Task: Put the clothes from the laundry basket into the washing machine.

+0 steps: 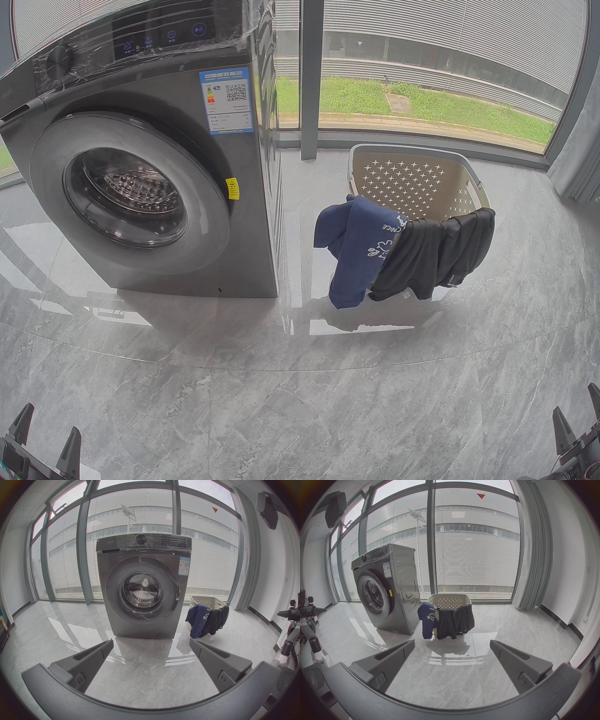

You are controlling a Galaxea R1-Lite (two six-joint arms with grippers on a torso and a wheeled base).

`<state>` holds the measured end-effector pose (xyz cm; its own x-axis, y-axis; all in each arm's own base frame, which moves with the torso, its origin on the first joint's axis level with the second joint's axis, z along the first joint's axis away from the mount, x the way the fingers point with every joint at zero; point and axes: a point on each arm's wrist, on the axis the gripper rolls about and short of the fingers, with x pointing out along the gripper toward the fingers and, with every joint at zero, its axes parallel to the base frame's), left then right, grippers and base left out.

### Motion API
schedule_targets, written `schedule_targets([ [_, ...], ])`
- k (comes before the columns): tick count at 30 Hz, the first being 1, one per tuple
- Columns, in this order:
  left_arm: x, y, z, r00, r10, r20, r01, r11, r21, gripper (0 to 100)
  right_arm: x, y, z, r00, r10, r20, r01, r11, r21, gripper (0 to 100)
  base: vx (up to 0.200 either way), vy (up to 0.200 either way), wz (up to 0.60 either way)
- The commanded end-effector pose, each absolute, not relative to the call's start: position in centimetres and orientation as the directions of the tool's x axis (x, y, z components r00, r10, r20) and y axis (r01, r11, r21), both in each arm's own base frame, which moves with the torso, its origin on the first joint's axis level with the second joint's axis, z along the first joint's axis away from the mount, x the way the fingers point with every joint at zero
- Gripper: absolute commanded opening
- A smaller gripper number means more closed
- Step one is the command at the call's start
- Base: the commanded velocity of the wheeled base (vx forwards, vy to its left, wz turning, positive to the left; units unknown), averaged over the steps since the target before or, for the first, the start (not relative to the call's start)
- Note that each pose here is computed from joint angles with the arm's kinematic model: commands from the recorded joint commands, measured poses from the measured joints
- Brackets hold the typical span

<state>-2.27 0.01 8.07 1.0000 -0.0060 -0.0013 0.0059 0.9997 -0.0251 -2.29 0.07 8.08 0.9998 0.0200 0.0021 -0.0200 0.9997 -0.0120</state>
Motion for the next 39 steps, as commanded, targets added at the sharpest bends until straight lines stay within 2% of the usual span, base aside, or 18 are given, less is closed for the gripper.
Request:
schedule_targets([
  [1, -2.27, 0.01, 7.60, 1.000, -0.006, -0.002, 0.006, 1.000, -0.025, 100, -2.20, 0.07, 7.59, 1.000, 0.020, -0.009, -0.020, 1.000, -0.012, 100, 0.000, -0.200, 0.00],
  [31, -2.27, 0.01, 7.60, 1.000, -0.006, -0.002, 0.006, 1.000, -0.026, 100, -2.20, 0.07, 7.59, 1.000, 0.021, -0.009, -0.022, 1.000, -0.012, 100, 0.000, -0.200, 0.00],
  [39, -2.27, 0.01, 7.60, 1.000, -0.006, -0.002, 0.006, 1.000, -0.028, 100, -2.20, 0.07, 7.59, 1.000, 0.020, -0.009, -0.020, 1.000, -0.012, 100, 0.000, 0.000, 0.00],
])
